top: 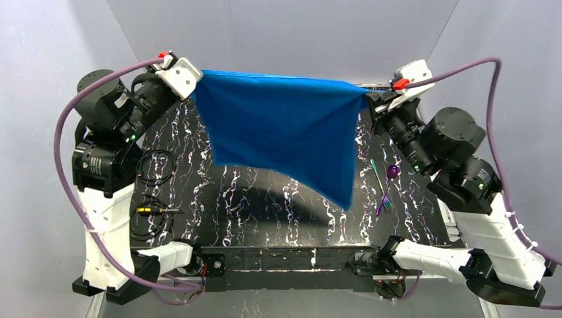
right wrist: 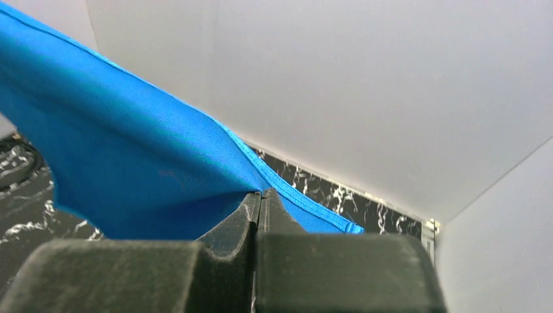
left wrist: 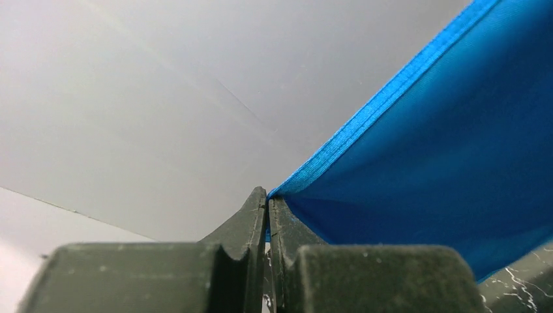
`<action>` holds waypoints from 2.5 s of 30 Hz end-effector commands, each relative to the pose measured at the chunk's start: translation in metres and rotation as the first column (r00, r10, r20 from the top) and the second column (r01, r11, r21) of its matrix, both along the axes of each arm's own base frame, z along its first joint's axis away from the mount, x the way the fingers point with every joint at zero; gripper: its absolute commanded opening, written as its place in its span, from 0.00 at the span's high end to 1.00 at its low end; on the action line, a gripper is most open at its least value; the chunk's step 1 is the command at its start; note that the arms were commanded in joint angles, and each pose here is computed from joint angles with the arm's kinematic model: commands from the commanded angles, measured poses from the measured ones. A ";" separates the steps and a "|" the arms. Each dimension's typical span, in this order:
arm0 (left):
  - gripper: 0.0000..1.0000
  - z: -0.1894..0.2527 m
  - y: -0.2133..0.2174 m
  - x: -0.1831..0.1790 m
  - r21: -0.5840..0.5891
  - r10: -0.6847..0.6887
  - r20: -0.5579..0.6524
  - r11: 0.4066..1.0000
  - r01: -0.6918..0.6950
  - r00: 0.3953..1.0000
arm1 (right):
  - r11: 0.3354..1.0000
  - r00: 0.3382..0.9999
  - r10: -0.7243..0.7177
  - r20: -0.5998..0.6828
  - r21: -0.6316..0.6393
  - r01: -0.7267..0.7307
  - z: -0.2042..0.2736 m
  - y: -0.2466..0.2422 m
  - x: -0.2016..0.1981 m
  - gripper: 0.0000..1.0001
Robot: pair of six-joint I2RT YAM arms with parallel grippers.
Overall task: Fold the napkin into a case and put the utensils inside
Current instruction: Flatten out the crumpled napkin at the center of the board, then pick up the flattened napkin from the center of the board.
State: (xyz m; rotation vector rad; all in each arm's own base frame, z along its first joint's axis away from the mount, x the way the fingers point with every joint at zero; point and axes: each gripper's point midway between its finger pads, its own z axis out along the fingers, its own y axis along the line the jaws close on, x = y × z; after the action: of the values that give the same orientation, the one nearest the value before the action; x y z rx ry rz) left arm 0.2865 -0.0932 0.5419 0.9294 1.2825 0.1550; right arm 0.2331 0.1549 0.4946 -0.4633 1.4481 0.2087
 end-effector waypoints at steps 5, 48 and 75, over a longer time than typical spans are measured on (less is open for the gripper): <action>1.00 -0.040 0.002 -0.030 0.119 -0.048 -0.102 0.991 0.060 0.994 | 0.993 0.992 0.118 0.053 0.003 -0.118 0.027 0.016 -0.011 0.99; 0.06 -0.314 -0.025 0.015 0.174 -0.022 -0.748 0.958 0.227 0.664 | 0.837 0.773 -0.498 -0.393 -0.449 0.312 -0.271 0.040 0.141 0.01; 0.25 -0.516 0.037 -0.102 0.349 0.108 -0.907 0.733 0.584 0.407 | 0.932 0.366 -0.355 -0.860 -0.293 0.214 -0.451 -0.005 0.007 0.05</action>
State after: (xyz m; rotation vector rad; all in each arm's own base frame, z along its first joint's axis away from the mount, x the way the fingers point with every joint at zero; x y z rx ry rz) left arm 0.1673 -0.0582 0.0310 1.9551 2.1855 -0.3236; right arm 0.2340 0.1411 0.0561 -0.2259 2.6169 -0.0539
